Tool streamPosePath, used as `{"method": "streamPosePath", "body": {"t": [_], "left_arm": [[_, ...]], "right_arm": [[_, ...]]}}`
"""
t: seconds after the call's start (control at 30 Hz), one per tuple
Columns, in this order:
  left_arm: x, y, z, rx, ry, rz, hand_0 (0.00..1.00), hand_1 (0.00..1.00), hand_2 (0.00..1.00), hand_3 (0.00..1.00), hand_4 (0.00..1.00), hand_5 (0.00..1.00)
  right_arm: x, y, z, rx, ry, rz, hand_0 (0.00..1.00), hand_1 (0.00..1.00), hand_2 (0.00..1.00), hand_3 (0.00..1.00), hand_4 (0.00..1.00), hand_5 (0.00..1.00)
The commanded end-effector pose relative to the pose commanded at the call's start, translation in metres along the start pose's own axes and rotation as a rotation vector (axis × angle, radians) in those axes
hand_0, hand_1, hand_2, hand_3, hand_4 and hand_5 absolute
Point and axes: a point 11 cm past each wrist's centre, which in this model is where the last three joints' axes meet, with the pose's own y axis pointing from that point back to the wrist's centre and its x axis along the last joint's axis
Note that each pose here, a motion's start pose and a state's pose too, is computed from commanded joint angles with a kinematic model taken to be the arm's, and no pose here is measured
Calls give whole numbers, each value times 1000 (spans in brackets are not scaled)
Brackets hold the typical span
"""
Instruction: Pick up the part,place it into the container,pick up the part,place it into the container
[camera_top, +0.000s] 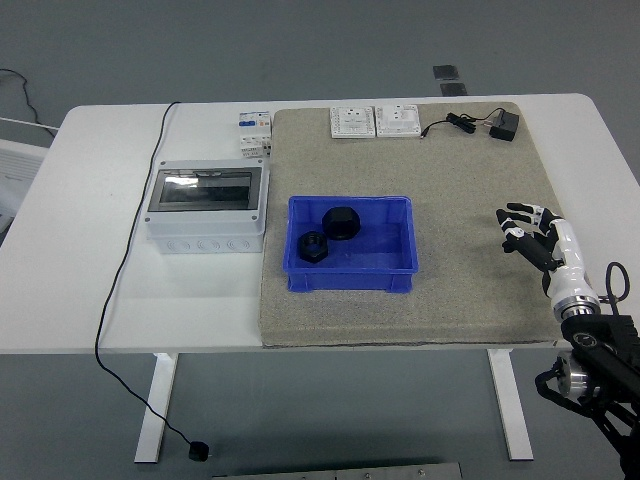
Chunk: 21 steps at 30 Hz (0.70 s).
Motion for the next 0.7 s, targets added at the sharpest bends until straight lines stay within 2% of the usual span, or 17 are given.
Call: {"method": "streamPosePath", "body": {"t": [0.7], "left_arm": [[2, 0, 5, -21, 12, 6, 729, 629, 697, 567, 574, 404]], "right_arm": [[11, -2, -7, 22, -18, 36, 370, 336, 612, 605, 697, 369]]}}
